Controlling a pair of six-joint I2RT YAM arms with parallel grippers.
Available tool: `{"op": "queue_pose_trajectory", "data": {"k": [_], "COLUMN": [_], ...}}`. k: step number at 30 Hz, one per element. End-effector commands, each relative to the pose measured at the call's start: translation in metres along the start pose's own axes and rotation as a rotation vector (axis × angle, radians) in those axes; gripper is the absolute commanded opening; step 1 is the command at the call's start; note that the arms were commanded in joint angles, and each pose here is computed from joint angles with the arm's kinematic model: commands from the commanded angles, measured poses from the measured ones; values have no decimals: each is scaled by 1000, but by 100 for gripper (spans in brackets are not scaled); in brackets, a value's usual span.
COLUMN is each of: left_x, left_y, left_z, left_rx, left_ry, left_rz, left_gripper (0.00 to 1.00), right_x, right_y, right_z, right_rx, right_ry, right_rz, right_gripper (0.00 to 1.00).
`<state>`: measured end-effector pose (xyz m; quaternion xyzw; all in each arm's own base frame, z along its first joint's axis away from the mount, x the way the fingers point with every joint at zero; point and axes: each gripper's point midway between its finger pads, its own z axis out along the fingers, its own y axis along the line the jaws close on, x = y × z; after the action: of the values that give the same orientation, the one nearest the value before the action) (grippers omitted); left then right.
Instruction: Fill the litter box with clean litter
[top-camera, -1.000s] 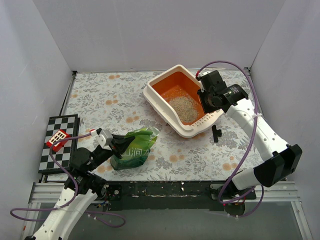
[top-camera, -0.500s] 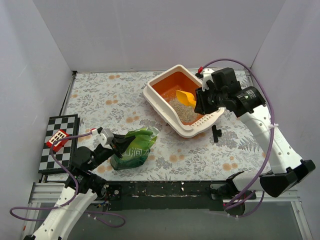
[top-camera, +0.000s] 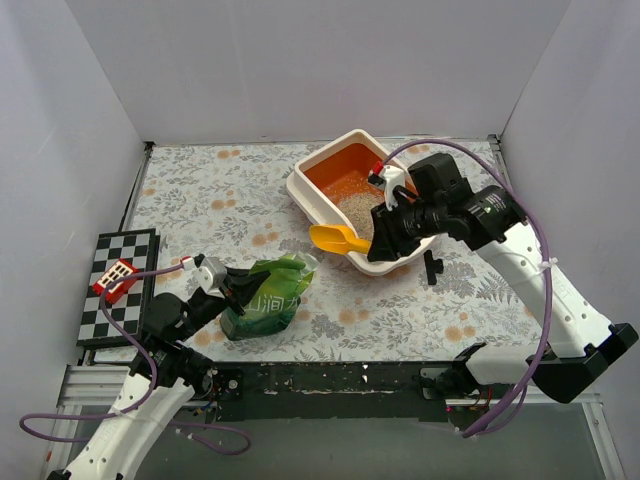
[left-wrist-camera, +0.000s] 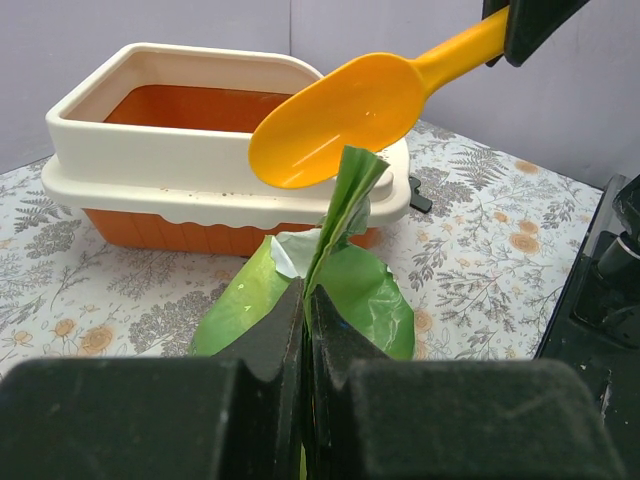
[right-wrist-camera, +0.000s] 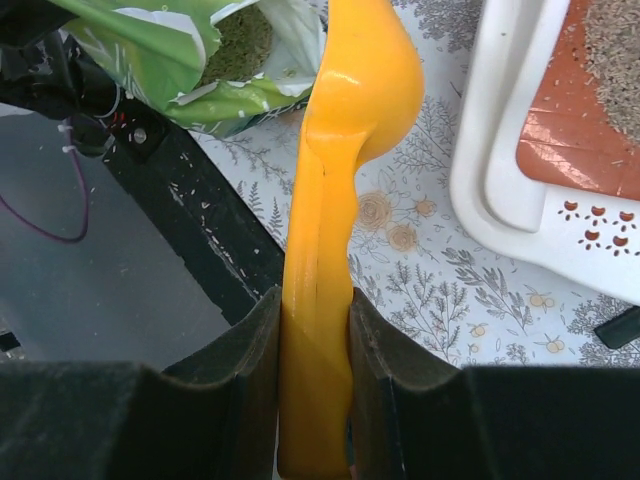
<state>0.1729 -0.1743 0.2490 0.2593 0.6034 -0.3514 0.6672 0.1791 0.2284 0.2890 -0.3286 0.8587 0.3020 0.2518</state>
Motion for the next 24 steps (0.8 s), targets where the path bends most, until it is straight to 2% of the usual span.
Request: {"op": "queue_pose_trajectory", "data": {"k": [1, 7, 12, 16, 24], "left_x": [-16, -17, -18, -18, -18], "left_y": [1, 3, 4, 4, 3], "left_z": [0, 0, -1, -1, -1], "left_rx": [-11, -20, -28, -27, -24], "left_ry": [-43, -48, -53, -52, -54], "left_rz": [29, 32, 32, 31, 34], "left_gripper": [0, 0, 0, 0, 0], "right_x": [-1, 2, 18, 35, 113], "right_y": [15, 16, -3, -3, 8], "right_z": [0, 2, -9, -19, 2], "right_rx": [-62, -50, 81, 102, -14], "right_ry": [-5, -31, -81, -109, 23], "right_rz": [-15, 32, 78, 134, 240], "right_gripper": [1, 1, 1, 1, 1]}}
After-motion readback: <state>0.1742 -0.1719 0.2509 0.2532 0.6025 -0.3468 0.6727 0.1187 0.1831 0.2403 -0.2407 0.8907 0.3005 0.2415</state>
